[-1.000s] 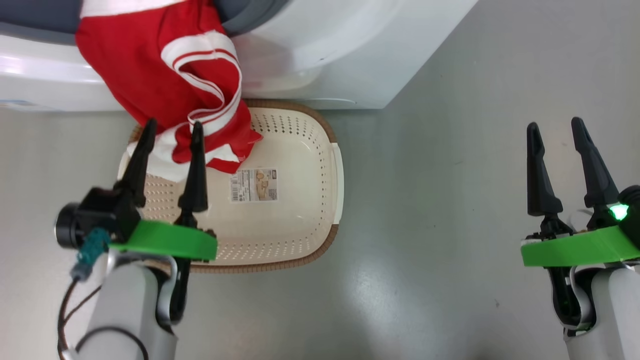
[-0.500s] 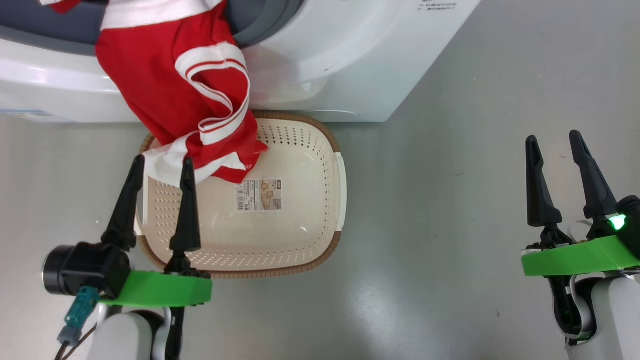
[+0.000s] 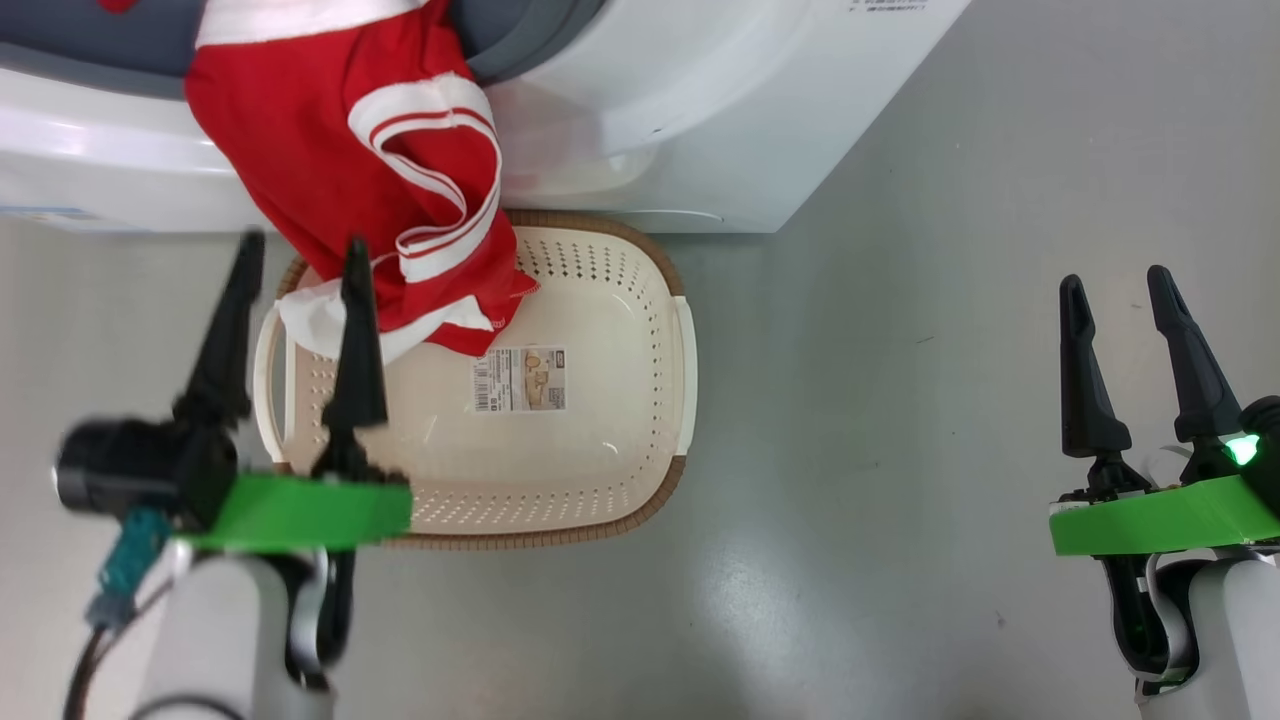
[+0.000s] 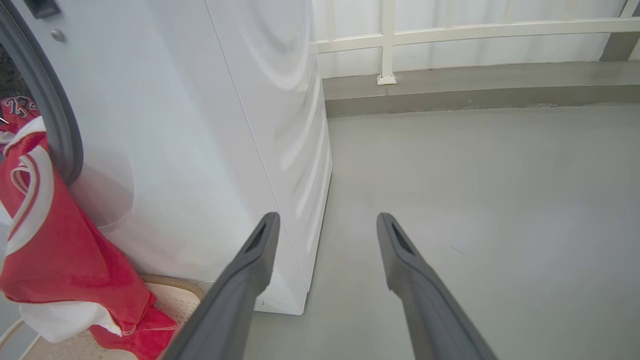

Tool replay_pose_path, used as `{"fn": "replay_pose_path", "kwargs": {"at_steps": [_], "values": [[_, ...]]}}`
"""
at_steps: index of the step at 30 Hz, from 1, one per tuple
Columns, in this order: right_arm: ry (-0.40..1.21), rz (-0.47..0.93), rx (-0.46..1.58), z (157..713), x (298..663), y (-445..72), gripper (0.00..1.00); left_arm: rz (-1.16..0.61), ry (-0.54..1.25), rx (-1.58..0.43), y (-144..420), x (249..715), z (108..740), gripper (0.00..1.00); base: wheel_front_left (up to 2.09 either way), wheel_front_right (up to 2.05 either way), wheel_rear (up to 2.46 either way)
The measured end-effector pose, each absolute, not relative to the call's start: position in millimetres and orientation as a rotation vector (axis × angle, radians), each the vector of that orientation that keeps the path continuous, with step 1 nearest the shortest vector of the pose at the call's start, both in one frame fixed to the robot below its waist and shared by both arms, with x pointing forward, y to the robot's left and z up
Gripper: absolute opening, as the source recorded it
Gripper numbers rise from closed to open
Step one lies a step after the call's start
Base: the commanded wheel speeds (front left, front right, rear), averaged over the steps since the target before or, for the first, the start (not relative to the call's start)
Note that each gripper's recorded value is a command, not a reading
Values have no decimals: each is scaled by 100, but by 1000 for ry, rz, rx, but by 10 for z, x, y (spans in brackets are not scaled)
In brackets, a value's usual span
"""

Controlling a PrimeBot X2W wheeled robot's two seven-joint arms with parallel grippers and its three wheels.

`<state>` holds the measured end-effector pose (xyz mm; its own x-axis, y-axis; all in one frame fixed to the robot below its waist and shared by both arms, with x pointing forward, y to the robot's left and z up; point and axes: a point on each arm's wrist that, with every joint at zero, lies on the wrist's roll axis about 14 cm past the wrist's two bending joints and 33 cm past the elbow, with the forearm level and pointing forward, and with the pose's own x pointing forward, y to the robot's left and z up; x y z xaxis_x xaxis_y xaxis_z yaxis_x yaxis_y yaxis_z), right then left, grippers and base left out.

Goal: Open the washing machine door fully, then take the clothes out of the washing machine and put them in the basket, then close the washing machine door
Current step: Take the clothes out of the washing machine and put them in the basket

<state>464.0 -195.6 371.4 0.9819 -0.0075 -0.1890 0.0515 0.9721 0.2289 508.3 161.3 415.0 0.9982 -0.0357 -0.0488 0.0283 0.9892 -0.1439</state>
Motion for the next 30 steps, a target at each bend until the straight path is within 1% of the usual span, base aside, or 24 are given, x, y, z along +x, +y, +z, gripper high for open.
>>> {"fn": "replay_pose_path", "kwargs": {"at_steps": [6, 13, 18, 25, 30], "values": [[200, -29, 236, 3665, 4641, -1948, 100, -55, 9, -118, 1563, 5474, 4262, 100, 0, 0, 0], [204, -26, 239, 3617, 4682, -1930, 100, -96, 94, -119, 1431, 5959, 4225, 100, 0, 0, 0], [207, -28, 240, 3581, 4714, -1929, 100, -122, 149, -141, 1335, 6219, 4166, 100, 0, 0, 0], [214, -38, 238, 3534, 4725, -1958, 100, -170, 287, -126, 1170, 6377, 3885, 100, 0, 0, 0], [212, -44, 236, 3530, 4734, -1982, 100, -183, 338, -97, 1129, 6442, 3762, 100, 0, 0, 0]]}}
